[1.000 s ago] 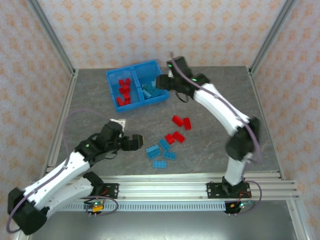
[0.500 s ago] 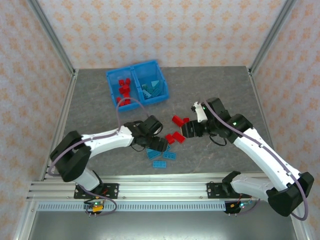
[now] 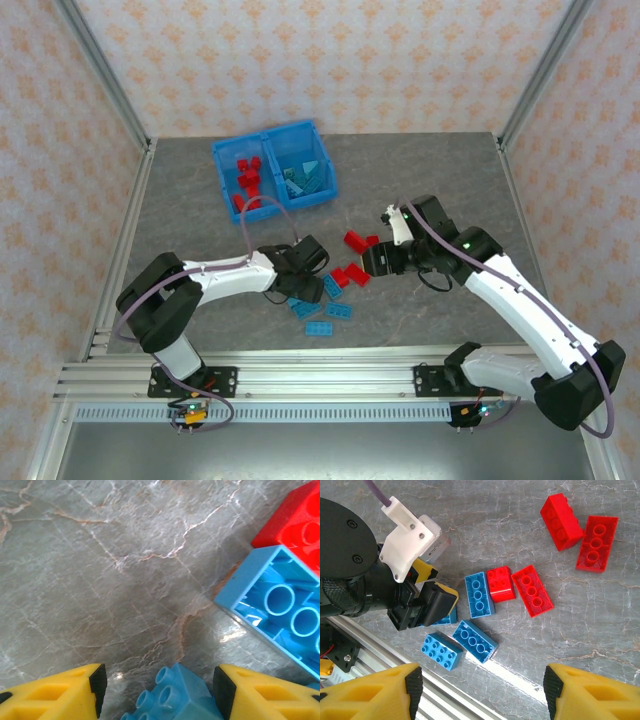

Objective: Sort the legos into containers by color

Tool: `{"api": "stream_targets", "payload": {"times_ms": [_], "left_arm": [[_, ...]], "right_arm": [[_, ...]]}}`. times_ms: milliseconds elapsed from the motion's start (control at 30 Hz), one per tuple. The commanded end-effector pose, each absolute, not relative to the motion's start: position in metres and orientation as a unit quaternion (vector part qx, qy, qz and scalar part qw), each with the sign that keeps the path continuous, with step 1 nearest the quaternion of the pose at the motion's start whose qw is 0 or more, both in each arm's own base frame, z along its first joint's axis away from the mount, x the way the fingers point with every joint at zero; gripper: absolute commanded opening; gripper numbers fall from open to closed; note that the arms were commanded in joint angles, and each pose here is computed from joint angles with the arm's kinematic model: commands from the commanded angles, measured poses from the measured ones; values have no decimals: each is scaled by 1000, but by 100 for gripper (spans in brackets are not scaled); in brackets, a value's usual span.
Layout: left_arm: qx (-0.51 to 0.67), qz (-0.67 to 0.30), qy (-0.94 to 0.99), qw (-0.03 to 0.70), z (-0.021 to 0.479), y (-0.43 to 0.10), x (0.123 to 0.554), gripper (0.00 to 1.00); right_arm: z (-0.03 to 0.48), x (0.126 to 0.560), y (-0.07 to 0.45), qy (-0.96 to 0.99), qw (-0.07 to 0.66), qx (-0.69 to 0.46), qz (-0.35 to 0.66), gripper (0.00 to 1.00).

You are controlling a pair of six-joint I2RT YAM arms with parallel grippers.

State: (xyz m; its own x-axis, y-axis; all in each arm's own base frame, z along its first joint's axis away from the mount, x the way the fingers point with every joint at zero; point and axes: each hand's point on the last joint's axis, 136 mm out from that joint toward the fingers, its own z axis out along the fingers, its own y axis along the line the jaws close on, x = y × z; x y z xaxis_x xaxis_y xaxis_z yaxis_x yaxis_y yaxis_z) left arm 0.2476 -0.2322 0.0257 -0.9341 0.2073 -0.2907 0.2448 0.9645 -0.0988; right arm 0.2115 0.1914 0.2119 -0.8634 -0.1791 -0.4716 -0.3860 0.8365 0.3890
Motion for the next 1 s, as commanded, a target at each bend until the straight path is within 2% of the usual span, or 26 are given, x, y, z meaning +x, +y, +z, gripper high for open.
{"api": "stream_targets", "payload": {"times_ms": [0,167,267,467,600,733,967], "left_arm": [[110,-42,983,144,27,-218,244,61],[105,-28,985,137,19,-210,239,61],[98,-20,986,133,15,-204,235,56],[84,-2,986,145,19,-189,232,33],[80,14,983,167,30,-182,237,22],[74,38,971,222,61,-174,258,12],[17,65,940,335,161,-125,344,10]], "right_arm": [[220,214,195,929,223,-149,254,67],[220,214,196,929,222,-147,256,67],[220,210,199,929,211,-147,265,67],[214,188,206,932,146,-158,293,67],[209,181,208,933,118,-155,303,67],[212,186,209,933,128,-146,304,67],[220,197,210,931,156,-135,301,68]]}}
